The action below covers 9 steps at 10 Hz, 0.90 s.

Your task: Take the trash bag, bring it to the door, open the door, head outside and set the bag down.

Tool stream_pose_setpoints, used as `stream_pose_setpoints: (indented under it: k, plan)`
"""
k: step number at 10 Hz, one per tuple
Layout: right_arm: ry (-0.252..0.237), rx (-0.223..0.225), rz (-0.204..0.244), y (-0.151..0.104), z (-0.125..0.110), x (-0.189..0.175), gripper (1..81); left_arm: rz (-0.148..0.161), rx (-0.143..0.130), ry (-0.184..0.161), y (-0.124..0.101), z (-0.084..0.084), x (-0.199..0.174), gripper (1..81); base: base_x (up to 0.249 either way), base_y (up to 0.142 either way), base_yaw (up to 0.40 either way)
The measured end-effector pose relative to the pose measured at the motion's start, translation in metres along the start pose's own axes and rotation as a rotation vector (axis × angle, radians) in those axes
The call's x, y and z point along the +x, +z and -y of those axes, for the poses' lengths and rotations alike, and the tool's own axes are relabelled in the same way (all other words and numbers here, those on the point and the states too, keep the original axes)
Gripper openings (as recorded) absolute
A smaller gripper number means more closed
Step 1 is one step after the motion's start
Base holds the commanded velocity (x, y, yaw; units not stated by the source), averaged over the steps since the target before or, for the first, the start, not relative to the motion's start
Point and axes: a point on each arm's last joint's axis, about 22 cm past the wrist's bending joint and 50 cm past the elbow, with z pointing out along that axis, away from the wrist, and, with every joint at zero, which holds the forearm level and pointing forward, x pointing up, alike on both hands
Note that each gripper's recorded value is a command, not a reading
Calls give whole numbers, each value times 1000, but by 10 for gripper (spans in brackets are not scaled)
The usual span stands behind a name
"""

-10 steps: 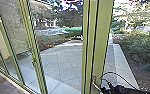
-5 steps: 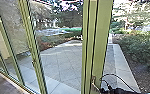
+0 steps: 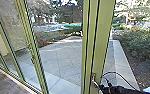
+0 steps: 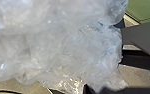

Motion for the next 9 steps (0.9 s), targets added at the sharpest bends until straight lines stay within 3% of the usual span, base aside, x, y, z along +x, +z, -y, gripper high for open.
stream_pose_setpoints:
  k: [2, 6, 7, 9]
  plan:
    - [-8, 92, 18, 3, 8, 9, 811, 49, 2, -23, -1, 3, -23, 10, 0, 0, 0]
    - [-6, 100, 7, 2, 10, 19, 811, 62, 4, -30, -2, 3, -35, 10, 0, 0, 0]
    - [21, 97, -7, 3, 11, 28, 811, 66, 5, -33, -3, 3, -40, 10, 0, 0, 0]
    - [27, 136, -17, 4, 15, 34, 811, 88, 2, -42, -4, 1, -59, 10, 0, 0, 0]
